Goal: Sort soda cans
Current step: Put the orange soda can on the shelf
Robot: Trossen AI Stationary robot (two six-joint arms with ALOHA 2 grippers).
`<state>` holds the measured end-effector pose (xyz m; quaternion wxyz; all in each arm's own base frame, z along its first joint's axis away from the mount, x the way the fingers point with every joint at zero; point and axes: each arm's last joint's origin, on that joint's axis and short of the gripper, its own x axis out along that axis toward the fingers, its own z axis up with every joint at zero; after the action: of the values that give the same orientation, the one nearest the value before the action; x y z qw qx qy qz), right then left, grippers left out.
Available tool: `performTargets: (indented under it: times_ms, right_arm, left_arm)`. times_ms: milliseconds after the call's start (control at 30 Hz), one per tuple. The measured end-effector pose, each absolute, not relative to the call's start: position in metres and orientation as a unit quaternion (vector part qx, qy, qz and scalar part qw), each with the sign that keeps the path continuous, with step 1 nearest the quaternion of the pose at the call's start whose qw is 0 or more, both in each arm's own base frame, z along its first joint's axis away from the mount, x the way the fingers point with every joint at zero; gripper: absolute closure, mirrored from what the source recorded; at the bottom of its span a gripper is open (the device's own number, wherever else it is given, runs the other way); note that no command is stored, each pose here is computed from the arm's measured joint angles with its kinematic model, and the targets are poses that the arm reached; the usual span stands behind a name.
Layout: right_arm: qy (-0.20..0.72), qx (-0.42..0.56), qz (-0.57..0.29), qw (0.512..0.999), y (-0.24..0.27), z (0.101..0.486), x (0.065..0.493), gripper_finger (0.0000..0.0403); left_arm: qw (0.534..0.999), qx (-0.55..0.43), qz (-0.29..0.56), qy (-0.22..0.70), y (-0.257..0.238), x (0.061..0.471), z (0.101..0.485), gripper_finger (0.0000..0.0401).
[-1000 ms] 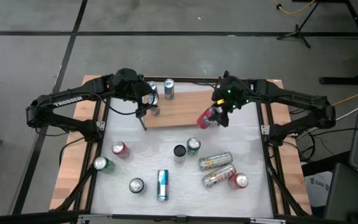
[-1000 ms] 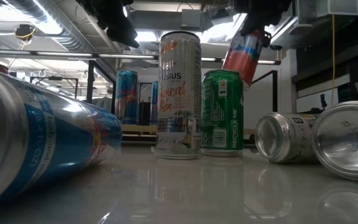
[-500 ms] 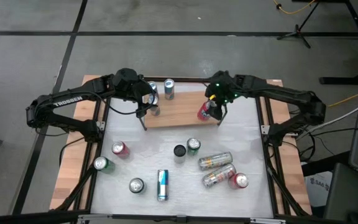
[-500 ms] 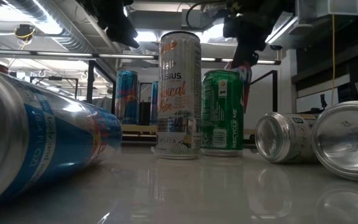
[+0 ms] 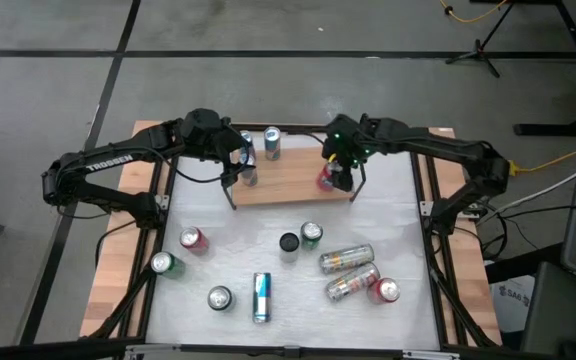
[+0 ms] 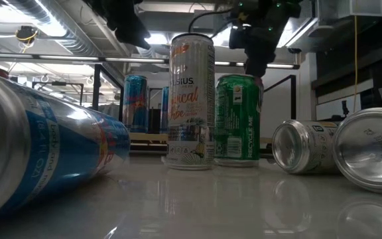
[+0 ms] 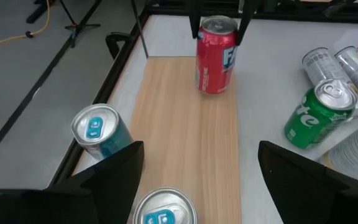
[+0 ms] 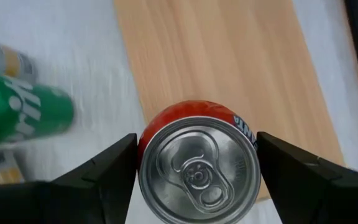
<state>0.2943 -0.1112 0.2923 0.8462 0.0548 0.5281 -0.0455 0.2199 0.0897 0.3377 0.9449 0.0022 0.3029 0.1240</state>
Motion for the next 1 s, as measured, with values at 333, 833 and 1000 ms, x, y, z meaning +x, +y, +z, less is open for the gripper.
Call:
performTargets:
  times_ms: [333,833,1000]
  right_arm:
    - [0.58,0.063,-0.032,0.811,-0.1091,0.2921,0.2892,0.0114]
    - [0.596,0.049,-0.032,0.801,-0.1088,0.2911,0.2863,0.0114]
    - [0.595,0.049,-0.032,0.801,-0.1088,0.2911,0.2864,0.0114]
  left_arm:
    - [0.945,0.002,0.124,0.302,0.0897,0.22,0.3378,0.0096]
    - [0.945,0.002,0.124,0.302,0.0897,0.22,0.3378,0.0096]
    - [0.945,0.002,0.124,0.302,0.0897,0.22,0.3378,0.0096]
